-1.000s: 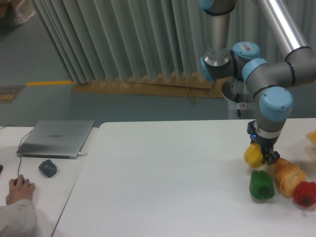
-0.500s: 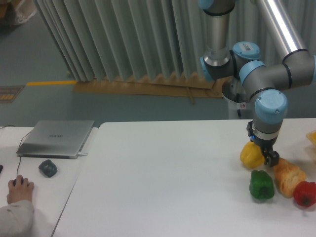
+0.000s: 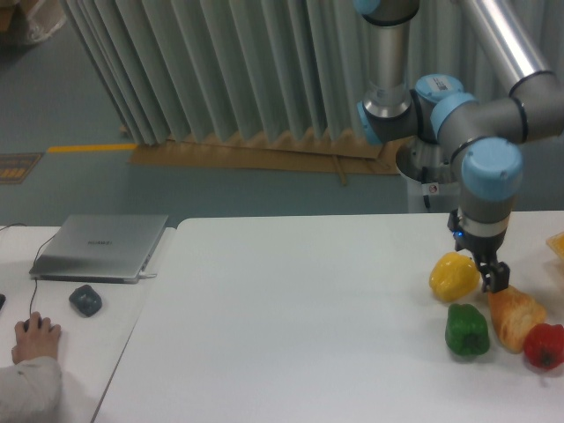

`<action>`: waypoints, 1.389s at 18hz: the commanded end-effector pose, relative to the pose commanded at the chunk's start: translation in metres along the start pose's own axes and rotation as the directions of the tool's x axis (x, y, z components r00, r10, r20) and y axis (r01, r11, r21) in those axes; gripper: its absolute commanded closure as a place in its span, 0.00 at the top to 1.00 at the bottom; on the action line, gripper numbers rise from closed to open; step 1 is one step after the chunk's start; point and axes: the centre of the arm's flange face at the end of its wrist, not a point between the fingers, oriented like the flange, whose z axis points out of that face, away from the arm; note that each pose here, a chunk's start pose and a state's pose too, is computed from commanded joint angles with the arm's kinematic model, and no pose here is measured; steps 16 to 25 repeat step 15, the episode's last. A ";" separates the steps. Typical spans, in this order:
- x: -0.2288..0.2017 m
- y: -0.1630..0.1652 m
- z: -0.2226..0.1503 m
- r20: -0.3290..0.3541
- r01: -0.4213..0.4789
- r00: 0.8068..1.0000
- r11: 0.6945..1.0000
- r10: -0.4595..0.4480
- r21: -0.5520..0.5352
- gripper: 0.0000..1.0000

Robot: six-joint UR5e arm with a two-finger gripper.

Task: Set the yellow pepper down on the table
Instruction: 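Open the gripper and lift it off the yellow pepper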

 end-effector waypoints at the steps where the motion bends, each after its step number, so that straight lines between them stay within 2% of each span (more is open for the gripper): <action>1: -0.001 0.000 -0.003 0.016 0.004 1.000 1.000 -0.005 0.018 1.00; 4: 0.008 -0.001 -0.033 0.104 -0.007 0.995 0.999 0.003 0.034 1.00; 8: 0.029 -0.003 -0.059 0.137 -0.018 0.990 0.999 0.012 0.041 1.00; 13: 0.057 -0.019 -0.061 0.131 -0.050 0.990 0.998 0.044 0.040 1.00; 15: 0.059 -0.017 -0.055 0.110 -0.049 0.993 0.998 0.045 0.037 1.00; 25: 0.059 -0.017 -0.055 0.110 -0.049 0.993 0.998 0.045 0.037 1.00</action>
